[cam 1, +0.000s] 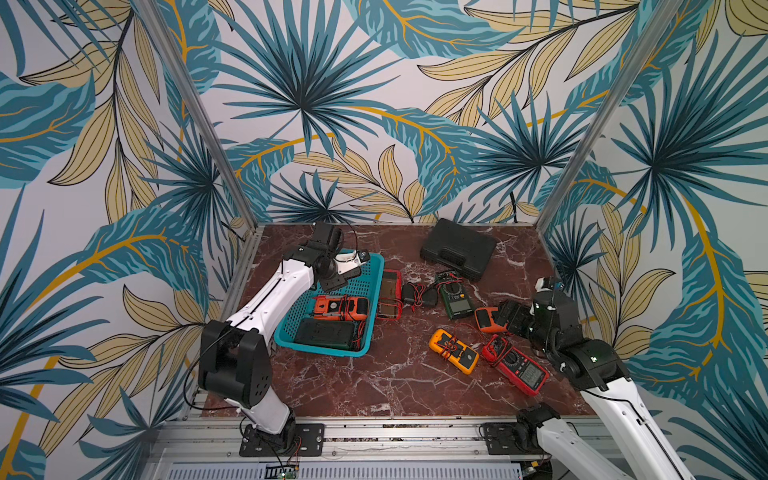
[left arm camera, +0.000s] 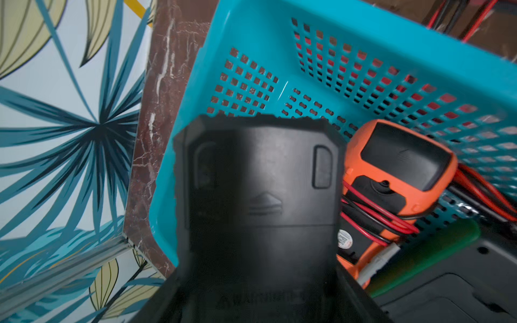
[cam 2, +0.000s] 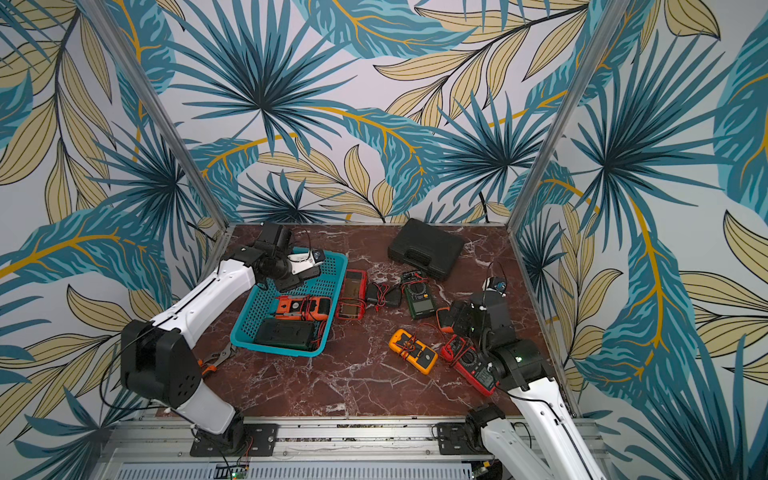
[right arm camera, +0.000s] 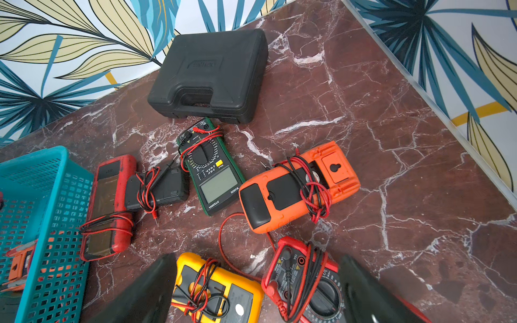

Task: Put the multimeter into the basket
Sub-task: Place the multimeter in the basket.

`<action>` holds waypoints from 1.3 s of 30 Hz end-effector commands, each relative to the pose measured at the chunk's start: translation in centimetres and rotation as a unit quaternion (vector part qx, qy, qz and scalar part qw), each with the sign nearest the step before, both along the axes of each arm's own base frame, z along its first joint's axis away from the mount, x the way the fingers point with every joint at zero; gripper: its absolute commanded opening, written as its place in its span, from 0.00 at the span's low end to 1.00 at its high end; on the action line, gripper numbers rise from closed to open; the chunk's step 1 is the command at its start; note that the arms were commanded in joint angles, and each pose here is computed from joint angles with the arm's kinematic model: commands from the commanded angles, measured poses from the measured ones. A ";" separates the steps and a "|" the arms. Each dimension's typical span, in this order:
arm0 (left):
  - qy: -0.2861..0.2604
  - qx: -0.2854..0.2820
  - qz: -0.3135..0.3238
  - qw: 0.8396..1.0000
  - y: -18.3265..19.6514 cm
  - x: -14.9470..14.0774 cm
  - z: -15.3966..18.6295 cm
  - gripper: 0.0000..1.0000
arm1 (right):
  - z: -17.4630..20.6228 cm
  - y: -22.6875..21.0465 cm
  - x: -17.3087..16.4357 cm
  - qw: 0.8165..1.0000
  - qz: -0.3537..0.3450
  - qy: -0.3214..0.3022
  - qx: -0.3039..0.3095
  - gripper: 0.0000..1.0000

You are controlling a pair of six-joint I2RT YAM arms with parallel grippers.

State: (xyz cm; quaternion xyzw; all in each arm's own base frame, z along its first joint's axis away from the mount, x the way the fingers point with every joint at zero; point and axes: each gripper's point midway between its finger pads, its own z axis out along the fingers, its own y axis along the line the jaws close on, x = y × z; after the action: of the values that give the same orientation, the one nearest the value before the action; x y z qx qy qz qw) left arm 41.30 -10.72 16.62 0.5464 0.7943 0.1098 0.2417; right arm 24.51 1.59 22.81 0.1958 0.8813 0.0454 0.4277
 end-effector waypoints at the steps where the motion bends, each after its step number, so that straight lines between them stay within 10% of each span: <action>1: 0.011 0.016 -0.041 0.999 0.0 1.4 0.1 0.00 | 0.2 -0.5 0.3 1.000 -0.018 -0.007 -0.003 0.92; 25: 0.116 0.034 -0.107 0.987 -0.3 3.5 -8.0 0.13 | -0.8 -0.7 0.9 0.999 -0.033 0.011 -0.004 0.93; 28: 0.125 0.042 -0.114 0.985 -0.5 3.3 -9.0 0.26 | -0.8 -0.6 1.0 0.999 -0.033 0.011 -0.003 0.93; 32: 0.127 0.063 -0.109 0.984 -0.1 3.7 -10.2 0.99 | -1.0 -0.3 1.2 0.999 -0.028 0.017 0.000 0.93; 39: 0.110 0.056 -0.102 0.987 -0.3 4.2 -8.8 1.00 | -1.4 0.1 1.4 1.000 -0.016 0.026 -0.001 0.93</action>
State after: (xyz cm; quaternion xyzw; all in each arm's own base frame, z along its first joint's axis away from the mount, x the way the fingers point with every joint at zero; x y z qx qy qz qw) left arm 45.23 -10.59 6.30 0.6456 0.7513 0.0679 0.1186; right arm 25.74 1.53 21.25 0.2101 0.8900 0.0271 0.4038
